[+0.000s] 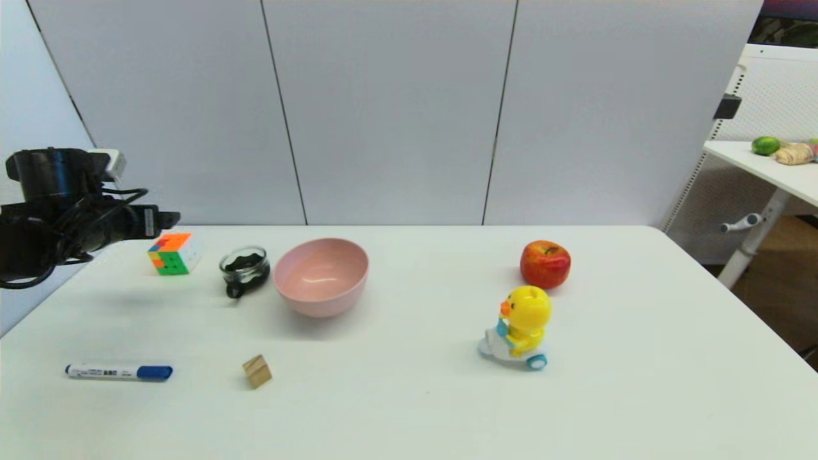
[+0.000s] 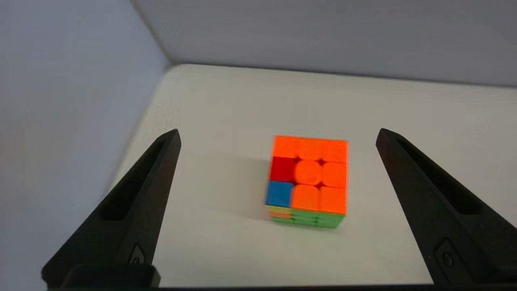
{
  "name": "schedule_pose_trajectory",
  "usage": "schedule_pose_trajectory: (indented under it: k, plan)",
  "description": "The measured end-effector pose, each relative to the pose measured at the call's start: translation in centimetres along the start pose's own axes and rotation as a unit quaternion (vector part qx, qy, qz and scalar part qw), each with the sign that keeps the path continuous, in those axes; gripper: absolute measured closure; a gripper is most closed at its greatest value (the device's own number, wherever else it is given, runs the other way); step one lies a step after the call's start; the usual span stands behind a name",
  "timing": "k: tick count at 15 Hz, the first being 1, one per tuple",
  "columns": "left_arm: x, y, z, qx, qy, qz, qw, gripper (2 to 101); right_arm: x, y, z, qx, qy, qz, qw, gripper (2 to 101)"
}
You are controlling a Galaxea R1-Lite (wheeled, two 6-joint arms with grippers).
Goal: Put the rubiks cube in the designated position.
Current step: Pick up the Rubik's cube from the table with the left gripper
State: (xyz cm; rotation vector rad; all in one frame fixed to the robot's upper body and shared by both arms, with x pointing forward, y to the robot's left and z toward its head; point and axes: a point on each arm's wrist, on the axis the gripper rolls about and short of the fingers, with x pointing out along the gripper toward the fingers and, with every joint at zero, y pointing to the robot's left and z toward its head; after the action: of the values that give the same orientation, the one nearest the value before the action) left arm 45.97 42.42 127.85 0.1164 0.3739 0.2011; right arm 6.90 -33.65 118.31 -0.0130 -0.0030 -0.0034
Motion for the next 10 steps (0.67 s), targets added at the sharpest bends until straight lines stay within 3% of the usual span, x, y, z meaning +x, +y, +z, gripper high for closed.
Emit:
schedule_pose_trajectory:
  k: [3,10]
  plan:
    - [1.1,-0.4,-1.6,0.017,0.035,-0.028,0.999,5.3,0.0,0.0,0.0,0.0,0.0,0.0,1.0,5.2]
    - [1.9,-0.5,-2.8,0.019,0.063,-0.021,0.998,5.3,0.0,0.0,0.0,0.0,0.0,0.0,1.0,5.2]
